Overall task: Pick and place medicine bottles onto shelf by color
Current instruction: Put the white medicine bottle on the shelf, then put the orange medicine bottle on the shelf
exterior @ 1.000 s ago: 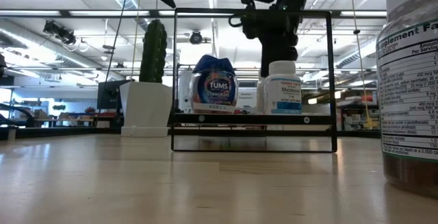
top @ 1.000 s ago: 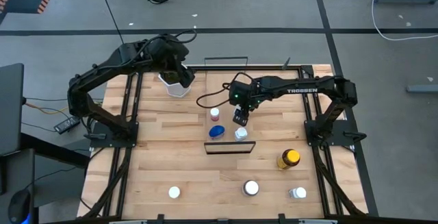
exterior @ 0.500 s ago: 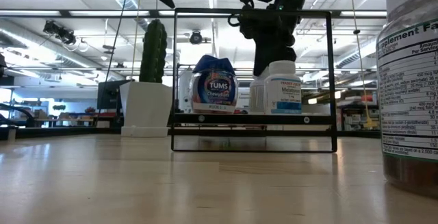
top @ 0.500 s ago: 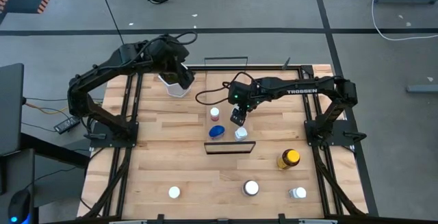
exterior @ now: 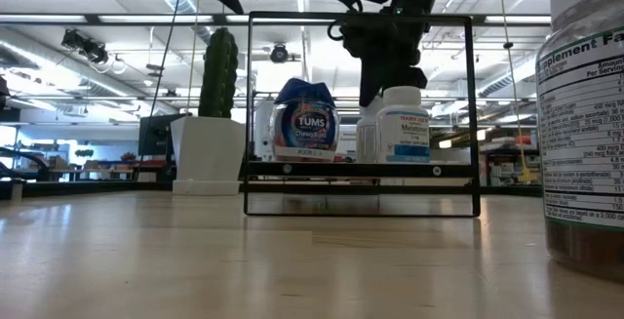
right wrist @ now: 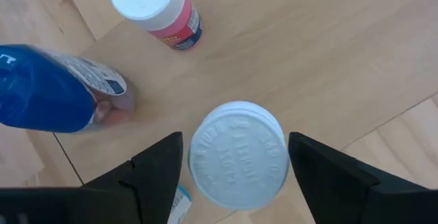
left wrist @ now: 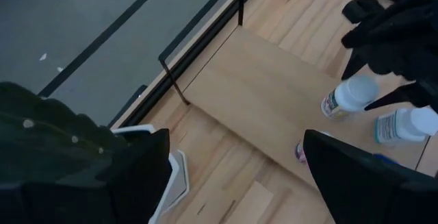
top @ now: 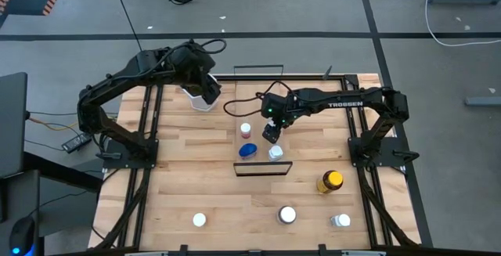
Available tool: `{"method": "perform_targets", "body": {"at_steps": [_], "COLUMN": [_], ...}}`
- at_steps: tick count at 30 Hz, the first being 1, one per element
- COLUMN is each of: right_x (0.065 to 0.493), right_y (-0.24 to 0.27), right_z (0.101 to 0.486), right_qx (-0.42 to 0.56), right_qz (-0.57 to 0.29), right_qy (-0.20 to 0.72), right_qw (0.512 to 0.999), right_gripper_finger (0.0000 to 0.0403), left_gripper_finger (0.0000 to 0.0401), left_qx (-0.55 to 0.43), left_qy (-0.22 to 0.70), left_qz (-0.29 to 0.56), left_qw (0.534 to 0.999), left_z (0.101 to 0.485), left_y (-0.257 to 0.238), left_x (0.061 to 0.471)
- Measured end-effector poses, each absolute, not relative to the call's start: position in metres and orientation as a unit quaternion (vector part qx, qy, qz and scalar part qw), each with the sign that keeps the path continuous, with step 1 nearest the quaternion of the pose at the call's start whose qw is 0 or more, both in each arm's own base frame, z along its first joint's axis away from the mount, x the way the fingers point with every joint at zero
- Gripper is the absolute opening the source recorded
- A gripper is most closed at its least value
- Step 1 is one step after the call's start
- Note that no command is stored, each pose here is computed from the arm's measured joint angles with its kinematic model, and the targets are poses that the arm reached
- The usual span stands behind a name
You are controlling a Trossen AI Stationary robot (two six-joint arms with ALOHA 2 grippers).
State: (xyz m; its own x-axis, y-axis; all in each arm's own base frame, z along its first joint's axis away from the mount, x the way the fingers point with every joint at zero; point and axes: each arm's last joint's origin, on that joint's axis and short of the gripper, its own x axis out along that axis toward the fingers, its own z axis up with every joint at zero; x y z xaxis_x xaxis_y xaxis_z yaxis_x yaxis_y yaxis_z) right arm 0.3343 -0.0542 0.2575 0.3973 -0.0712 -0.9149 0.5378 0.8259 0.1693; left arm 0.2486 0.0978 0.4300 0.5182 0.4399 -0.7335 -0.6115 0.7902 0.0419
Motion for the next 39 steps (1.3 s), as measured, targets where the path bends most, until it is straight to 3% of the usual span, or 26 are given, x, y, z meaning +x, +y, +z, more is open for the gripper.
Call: {"method": "perform_targets", "body": {"at_steps": [12,22,33,39], "right_x": [0.334,0.322,0.312,0.290], "right_y": [-0.054,-0.044,0.014,0.071], "right_z": [0.289,0.356,0.397,0.403], "right_qx": [0.278,0.276,0.275,0.247], "right_qz": [-0.215,-0.206,-0.132,-0.087], "right_qy": [0.510,0.512,0.513,0.539], "right_qw": [0.785,0.787,0.802,0.800], "right_gripper_finger": [0.0296,0.0296,0.0296,0.0296], "left_gripper_finger": [0.0341,0.0341,0.0341,0.0341], "left_qx": [-0.151,-0.116,-0.196,-0.244], "left_qy": [0.464,0.556,0.573,0.601], "left_qz": [0.203,0.106,0.125,0.149], "left_qw": [0.849,0.816,0.786,0.746], "left_z": [0.420,0.412,0.407,0.370], "left_y": [0.083,0.045,-0.017,-0.061], "left_x": [0.241,0.235,0.237,0.241]}}
